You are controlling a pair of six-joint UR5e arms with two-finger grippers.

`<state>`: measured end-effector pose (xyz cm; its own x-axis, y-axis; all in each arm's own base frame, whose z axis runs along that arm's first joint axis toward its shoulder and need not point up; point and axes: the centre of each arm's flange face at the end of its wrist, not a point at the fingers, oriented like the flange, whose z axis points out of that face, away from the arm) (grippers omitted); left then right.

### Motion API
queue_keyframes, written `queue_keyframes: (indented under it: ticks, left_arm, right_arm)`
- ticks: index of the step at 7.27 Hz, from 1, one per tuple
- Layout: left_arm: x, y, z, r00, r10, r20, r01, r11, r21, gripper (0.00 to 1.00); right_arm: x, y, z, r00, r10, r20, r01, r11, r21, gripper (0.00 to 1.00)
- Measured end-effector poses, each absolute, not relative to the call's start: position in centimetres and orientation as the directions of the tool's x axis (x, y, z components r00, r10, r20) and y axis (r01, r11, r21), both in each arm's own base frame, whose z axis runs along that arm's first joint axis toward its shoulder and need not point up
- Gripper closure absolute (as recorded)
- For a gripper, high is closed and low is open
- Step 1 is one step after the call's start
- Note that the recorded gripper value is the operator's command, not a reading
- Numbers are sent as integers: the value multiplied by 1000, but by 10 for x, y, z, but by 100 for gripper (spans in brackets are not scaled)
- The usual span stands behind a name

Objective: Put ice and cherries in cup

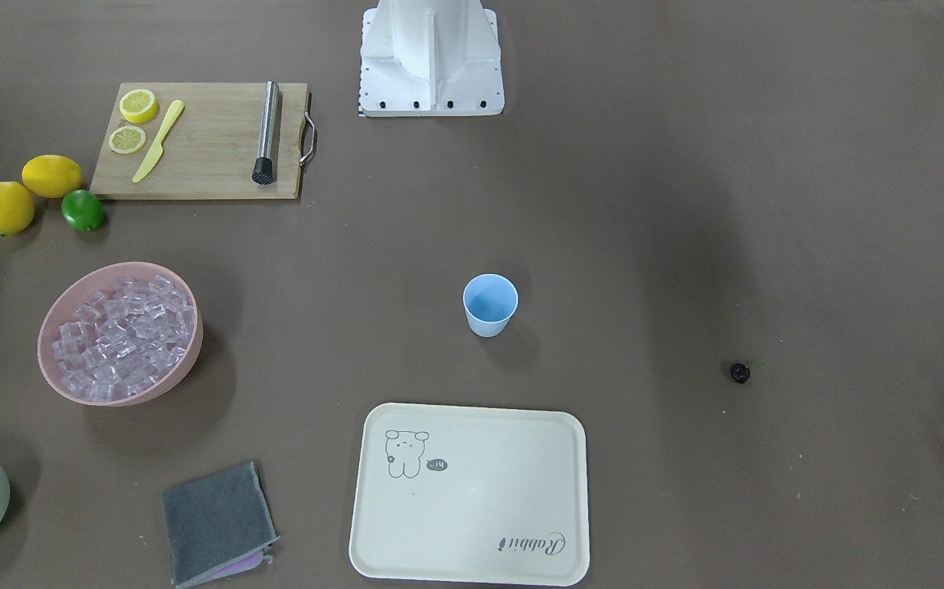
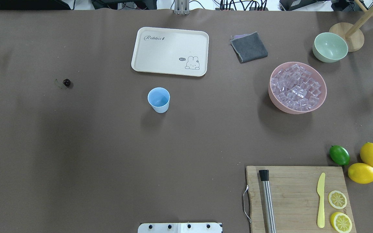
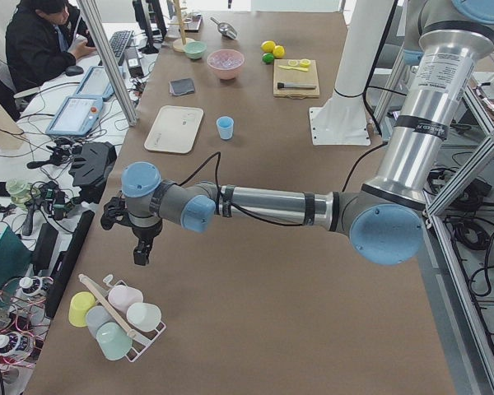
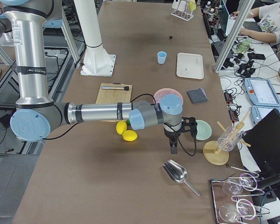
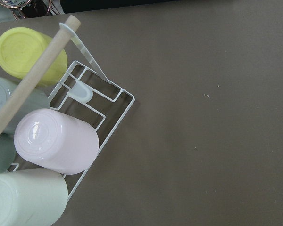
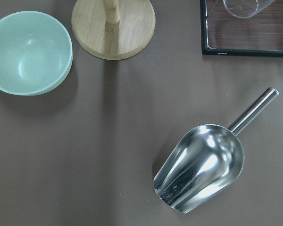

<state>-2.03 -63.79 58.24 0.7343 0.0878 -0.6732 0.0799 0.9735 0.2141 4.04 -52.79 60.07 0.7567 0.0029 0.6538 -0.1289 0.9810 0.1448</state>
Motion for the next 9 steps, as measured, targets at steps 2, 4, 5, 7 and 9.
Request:
queue_keyframes:
  ticks: [2, 4, 5, 7, 9]
  left_arm:
    - [-21, -641, 576, 734, 90, -674, 84, 972, 221, 2]
    - [-20, -647, 567, 733, 101, -673, 82, 968, 235, 2]
    - [-20, -648, 566, 733, 103, -672, 81, 968, 237, 2]
    - [-19, -651, 563, 734, 106, -670, 80, 967, 241, 2]
    - [-20, -651, 564, 735, 103, -670, 80, 968, 238, 2]
  right_arm:
    - [41, -528, 600, 757, 2, 654, -130, 981, 147, 0]
    - [41, -529, 597, 757, 0, 653, -131, 980, 152, 0]
    - [41, -530, 596, 757, -1, 653, -131, 979, 154, 0]
    - [41, -532, 593, 756, -6, 655, -131, 978, 160, 0]
    - [41, -533, 593, 754, -6, 657, -131, 979, 159, 0]
